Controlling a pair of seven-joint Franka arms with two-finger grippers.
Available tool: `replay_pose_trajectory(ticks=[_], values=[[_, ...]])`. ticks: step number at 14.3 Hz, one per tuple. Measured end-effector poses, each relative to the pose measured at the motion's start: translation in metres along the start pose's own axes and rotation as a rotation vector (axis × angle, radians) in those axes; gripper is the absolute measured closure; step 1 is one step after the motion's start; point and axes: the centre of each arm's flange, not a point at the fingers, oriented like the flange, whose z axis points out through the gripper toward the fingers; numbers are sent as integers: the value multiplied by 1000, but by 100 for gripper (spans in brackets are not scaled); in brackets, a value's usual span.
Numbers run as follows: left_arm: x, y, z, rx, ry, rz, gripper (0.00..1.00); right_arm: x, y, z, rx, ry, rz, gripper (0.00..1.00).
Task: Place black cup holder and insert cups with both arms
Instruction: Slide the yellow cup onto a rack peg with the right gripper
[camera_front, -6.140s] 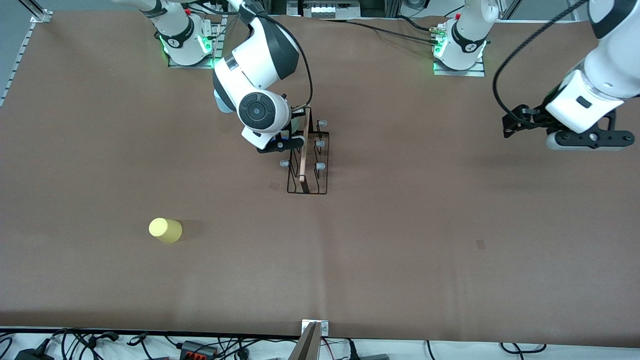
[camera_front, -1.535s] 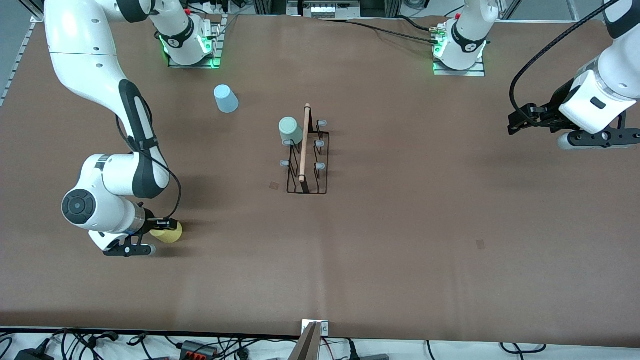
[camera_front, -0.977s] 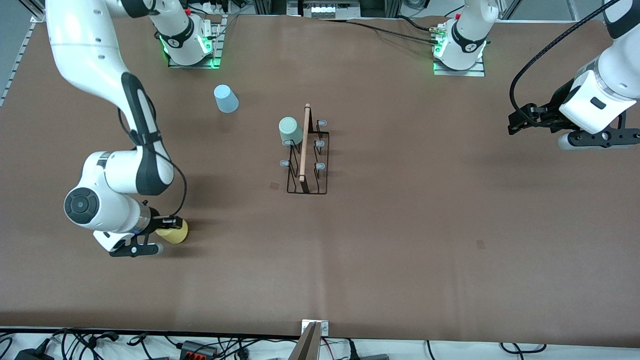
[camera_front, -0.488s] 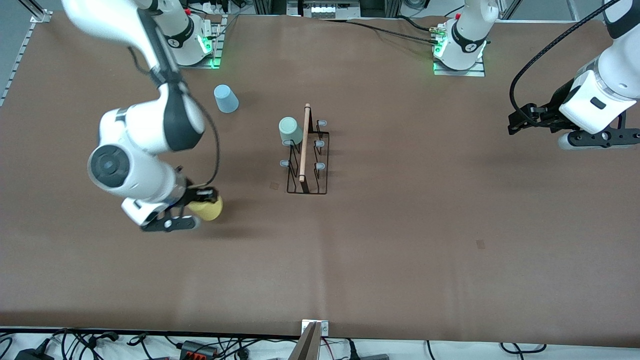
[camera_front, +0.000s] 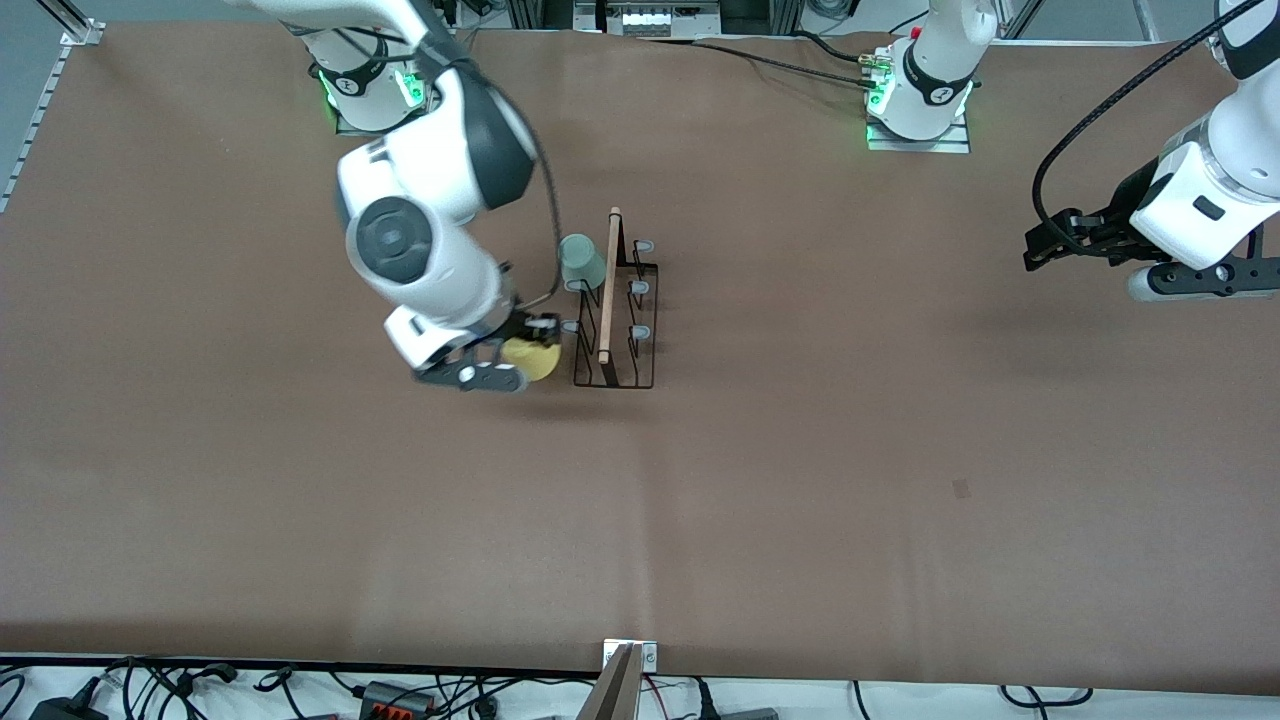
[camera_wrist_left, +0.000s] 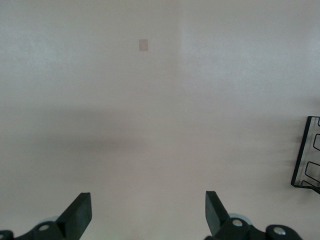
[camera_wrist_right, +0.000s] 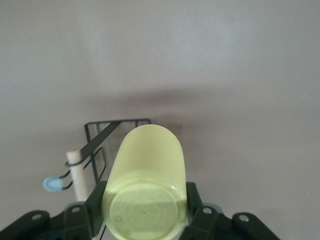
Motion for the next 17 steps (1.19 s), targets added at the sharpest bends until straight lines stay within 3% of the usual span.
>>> replay_pose_trajectory(ticks=[8, 17], values=[[-1, 6, -3, 0, 6, 11, 0, -11, -17, 42, -45, -41, 2, 33], [-5, 27, -10, -2, 22, 49, 0, -9, -22, 68, -50, -58, 6, 33]])
